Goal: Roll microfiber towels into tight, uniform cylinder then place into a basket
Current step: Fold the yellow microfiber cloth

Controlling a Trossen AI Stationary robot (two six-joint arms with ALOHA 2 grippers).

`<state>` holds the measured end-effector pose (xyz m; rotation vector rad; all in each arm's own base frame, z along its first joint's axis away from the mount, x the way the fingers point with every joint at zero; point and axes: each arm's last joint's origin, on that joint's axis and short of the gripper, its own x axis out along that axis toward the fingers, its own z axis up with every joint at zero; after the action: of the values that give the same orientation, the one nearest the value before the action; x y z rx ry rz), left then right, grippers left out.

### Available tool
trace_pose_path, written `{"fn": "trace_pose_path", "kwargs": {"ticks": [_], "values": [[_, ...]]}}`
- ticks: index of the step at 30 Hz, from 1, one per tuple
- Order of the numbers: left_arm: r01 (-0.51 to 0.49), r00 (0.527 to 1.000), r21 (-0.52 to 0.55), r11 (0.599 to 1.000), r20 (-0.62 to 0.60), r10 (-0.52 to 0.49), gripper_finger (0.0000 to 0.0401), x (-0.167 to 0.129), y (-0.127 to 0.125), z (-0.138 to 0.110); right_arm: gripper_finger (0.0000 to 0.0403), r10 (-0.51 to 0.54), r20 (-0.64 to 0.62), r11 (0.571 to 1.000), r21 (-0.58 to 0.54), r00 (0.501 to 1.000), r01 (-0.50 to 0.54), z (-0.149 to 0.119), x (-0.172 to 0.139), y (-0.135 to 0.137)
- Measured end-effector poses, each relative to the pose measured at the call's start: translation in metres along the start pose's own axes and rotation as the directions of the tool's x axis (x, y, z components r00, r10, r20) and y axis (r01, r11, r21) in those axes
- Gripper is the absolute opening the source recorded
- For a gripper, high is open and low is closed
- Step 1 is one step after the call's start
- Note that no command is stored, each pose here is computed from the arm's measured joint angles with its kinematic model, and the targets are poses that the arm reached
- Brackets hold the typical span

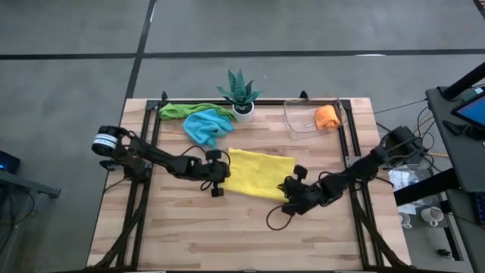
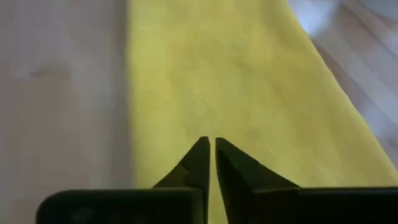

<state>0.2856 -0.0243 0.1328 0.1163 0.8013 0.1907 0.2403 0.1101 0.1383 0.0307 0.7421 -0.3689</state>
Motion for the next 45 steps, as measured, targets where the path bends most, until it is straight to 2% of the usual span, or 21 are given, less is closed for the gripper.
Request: {"fn": "trace_pose_path", "kwargs": {"ticks": [5, 14, 20, 24, 32, 38, 42, 45], "values": [[0.010, 0.999, -0.062, 0.998, -0.045, -0.012, 0.0001, 0.006, -0.012, -0.013, 0.0009, -0.036, -0.051, 0.998, 0.056, 0.998, 0.038, -0.015, 0.008, -0.008], [0.105, 0.994, -0.174, 0.979, -0.004, -0.107, 0.0000, 0.000, -0.050, -0.015, 0.0008, 0.135, -0.191, 0.987, 0.112, 0.972, -0.115, -0.027, 0.017, 0.000], [0.184, 0.982, -0.209, 0.960, 0.006, -0.187, 0.0000, -0.012, -0.077, -0.017, 0.0008, 0.204, -0.220, 0.977, 0.114, 0.954, -0.183, -0.034, 0.012, 0.011], [0.191, 0.981, -0.209, 0.959, 0.009, -0.194, 0.0000, -0.017, -0.086, -0.020, 0.0008, 0.240, -0.220, 0.969, 0.115, 0.946, -0.219, -0.034, 0.005, 0.014], [0.051, 0.999, -0.165, 0.985, -0.009, -0.053, 0.0000, -0.035, -0.072, -0.017, 0.0008, 0.257, -0.227, 0.965, 0.115, 0.939, -0.236, -0.032, 0.001, 0.014], [-0.036, 0.991, -0.139, 0.990, 0.122, 0.053, 0.0000, -0.056, -0.053, 0.005, 0.0008, 0.255, -0.224, 0.966, 0.112, 0.941, -0.235, -0.032, 0.001, 0.014], [-0.073, 0.981, -0.125, 0.990, 0.171, 0.094, 0.0000, -0.046, -0.032, 0.016, 0.0008, 0.253, -0.221, 0.966, 0.110, 0.942, -0.234, -0.032, 0.001, 0.014], [-0.033, 0.981, -0.120, 0.992, 0.184, 0.055, 0.0000, -0.025, -0.015, 0.020, 0.0008, 0.253, -0.220, 0.966, 0.110, 0.942, -0.234, -0.032, 0.001, 0.014]]}}
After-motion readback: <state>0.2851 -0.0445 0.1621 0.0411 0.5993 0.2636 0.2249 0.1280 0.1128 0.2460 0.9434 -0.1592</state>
